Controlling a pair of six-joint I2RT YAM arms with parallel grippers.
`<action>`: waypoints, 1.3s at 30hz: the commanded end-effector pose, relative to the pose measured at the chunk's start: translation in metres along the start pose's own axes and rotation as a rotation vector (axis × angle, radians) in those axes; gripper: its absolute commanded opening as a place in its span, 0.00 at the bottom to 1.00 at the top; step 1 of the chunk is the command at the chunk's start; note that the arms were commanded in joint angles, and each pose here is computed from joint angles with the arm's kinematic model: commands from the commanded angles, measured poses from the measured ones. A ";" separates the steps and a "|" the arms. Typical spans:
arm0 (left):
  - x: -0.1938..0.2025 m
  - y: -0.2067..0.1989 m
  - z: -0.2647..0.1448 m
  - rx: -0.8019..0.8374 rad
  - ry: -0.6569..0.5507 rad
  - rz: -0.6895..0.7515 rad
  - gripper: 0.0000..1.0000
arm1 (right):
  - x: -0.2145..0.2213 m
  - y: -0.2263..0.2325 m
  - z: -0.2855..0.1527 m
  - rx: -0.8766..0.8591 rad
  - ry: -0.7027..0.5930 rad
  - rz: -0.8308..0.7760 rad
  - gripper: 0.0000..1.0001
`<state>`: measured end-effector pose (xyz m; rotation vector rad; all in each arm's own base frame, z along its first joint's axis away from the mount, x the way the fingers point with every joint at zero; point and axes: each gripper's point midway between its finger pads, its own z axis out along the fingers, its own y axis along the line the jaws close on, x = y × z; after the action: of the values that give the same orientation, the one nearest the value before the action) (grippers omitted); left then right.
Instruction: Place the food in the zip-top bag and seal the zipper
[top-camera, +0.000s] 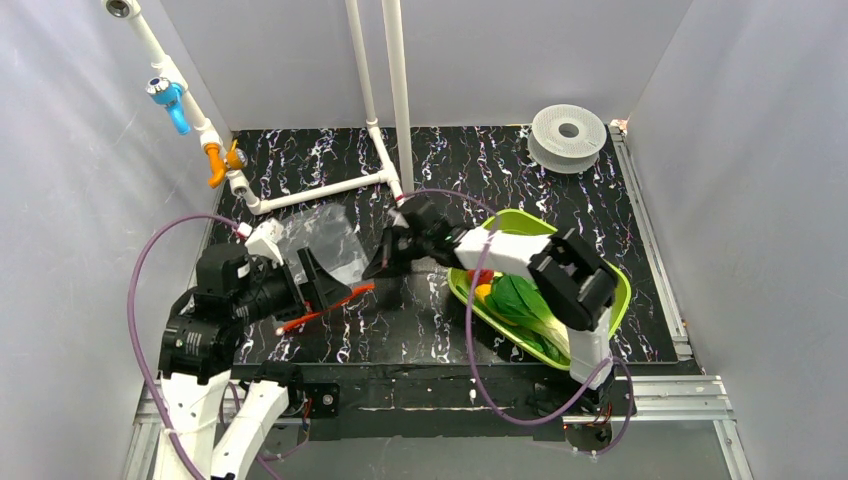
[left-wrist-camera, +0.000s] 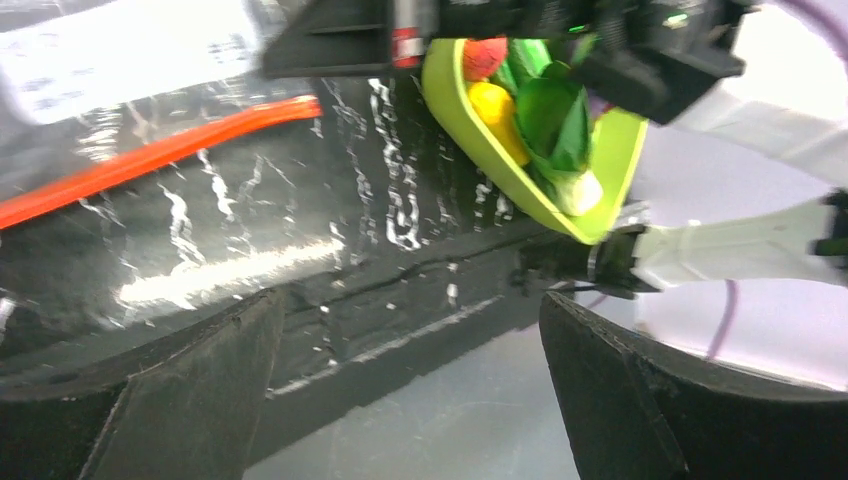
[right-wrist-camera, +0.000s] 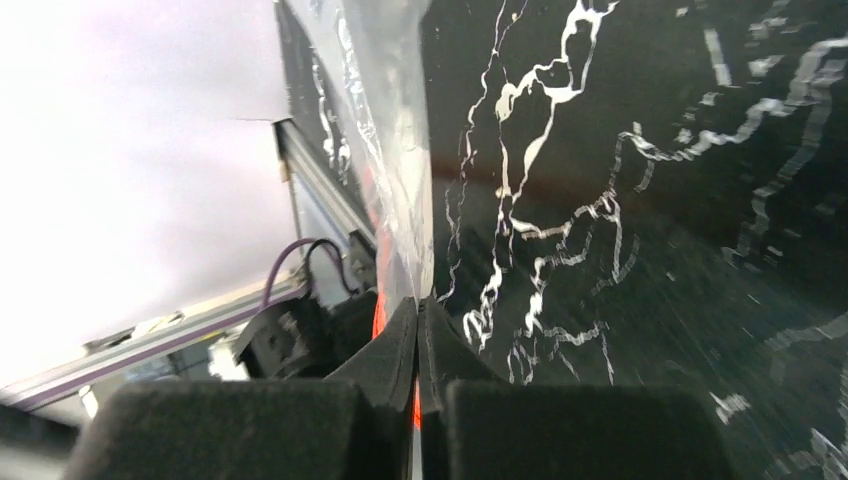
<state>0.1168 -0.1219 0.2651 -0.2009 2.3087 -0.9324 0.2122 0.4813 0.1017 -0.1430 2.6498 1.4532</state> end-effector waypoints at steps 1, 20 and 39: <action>-0.025 0.022 0.012 -0.080 -0.056 0.242 1.00 | -0.011 0.003 -0.056 -0.057 0.063 0.044 0.01; -0.062 0.054 0.112 -0.416 -0.163 1.164 0.80 | -0.024 -0.011 -0.123 0.031 -0.012 0.212 0.01; -0.004 0.053 0.157 -0.366 0.092 1.294 0.63 | -0.033 -0.005 -0.122 0.019 -0.061 0.331 0.01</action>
<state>0.2135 -0.1710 0.1358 1.1047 2.0315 0.1015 0.2342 0.3736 0.1437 0.3566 2.8072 1.4188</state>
